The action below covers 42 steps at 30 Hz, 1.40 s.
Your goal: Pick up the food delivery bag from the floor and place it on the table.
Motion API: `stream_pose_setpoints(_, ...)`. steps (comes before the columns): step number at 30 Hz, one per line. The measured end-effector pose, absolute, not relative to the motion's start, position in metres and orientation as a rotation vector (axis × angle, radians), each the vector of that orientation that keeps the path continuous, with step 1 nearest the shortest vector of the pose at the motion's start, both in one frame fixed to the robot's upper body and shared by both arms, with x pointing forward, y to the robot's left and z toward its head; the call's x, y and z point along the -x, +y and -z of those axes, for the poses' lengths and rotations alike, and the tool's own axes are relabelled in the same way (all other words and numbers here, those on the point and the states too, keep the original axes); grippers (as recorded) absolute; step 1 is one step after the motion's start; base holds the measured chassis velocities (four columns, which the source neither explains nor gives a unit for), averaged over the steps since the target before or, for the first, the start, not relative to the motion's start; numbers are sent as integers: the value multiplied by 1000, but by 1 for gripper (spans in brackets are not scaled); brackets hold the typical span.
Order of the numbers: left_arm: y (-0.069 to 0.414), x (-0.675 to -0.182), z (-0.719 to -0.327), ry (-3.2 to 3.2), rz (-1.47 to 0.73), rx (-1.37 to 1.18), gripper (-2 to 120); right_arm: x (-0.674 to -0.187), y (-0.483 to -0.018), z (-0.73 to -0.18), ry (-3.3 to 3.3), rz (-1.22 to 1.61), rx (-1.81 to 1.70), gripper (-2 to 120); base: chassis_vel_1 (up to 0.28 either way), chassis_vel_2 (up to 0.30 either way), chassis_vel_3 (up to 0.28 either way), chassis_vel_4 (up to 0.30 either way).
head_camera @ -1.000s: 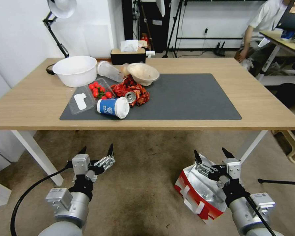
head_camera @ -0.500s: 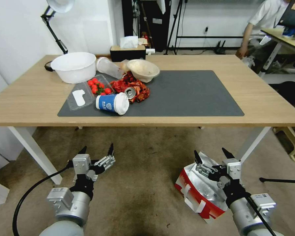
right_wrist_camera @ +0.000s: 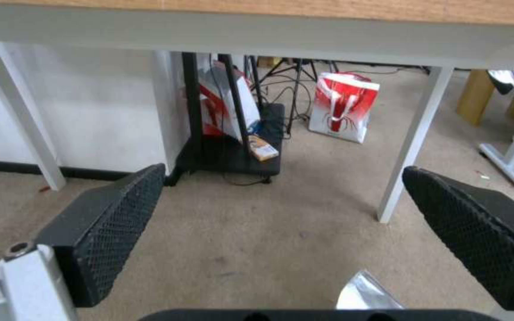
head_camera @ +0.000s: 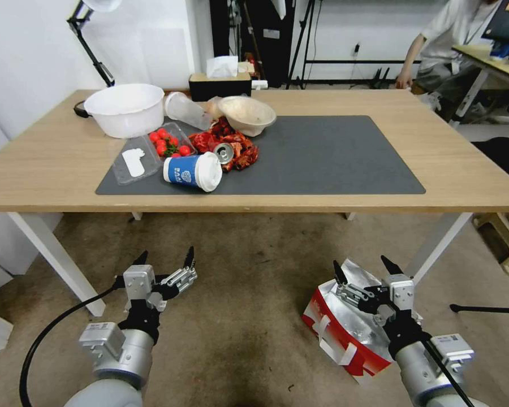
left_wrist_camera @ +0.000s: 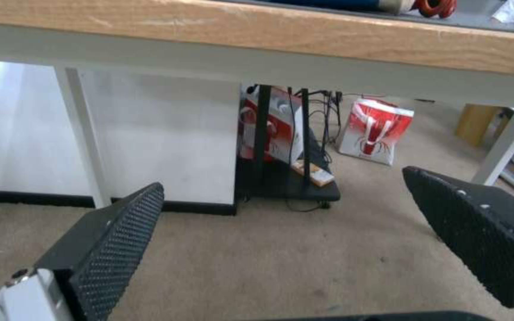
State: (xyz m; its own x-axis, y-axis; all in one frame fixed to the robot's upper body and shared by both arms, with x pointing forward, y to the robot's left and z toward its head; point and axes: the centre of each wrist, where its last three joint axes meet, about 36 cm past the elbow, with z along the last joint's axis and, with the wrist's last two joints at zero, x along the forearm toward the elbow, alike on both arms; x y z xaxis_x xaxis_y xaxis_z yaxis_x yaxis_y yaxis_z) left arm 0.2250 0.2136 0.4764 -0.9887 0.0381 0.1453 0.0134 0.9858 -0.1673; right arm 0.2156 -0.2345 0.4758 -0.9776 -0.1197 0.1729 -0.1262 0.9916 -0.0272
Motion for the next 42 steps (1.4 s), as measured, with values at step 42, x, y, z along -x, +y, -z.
stream_pose_setpoints(42,213,-230,-471,-2995,-248,25,100,-218,-235,-471,-2955,-55,-209,100,0,0,0,0)
